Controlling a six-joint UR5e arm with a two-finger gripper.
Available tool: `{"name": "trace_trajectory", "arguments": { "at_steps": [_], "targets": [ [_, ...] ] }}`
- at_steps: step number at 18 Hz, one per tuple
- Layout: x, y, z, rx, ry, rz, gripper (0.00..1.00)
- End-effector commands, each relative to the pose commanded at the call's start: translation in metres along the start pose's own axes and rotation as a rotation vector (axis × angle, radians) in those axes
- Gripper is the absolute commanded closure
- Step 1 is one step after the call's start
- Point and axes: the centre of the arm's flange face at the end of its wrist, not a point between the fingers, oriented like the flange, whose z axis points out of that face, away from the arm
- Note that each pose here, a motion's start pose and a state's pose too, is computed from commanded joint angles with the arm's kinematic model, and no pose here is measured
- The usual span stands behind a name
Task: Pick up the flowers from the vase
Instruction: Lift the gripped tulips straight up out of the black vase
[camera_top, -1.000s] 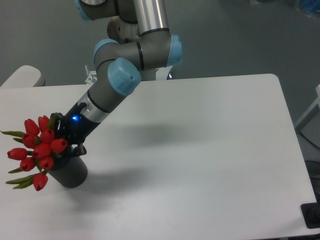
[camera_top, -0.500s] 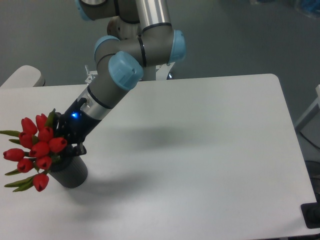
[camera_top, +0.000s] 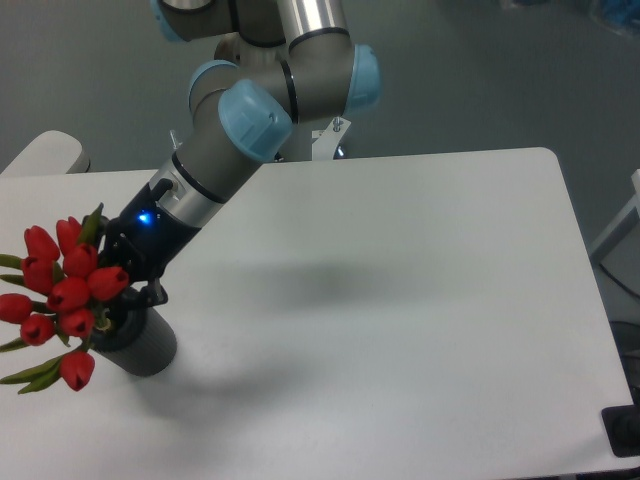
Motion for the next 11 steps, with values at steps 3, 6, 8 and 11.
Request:
{"name": "trace_trajectory", "arguments": {
  "at_steps": [3, 6, 8, 11],
  "targets": [
    [0.002, -0.001, -0.005, 0.008, -0.001, -0.005, 0.76],
    [0.007, -0.004, -0.009, 0.011, -0.003, 0.002, 0.76],
    [0.008, -0.006, -0.010, 0.013, -0.005, 0.004, 0.76],
    [0.019, -0.020, -0.023, 0.043, -0.001, 0.025, 0.76]
  ]
}}
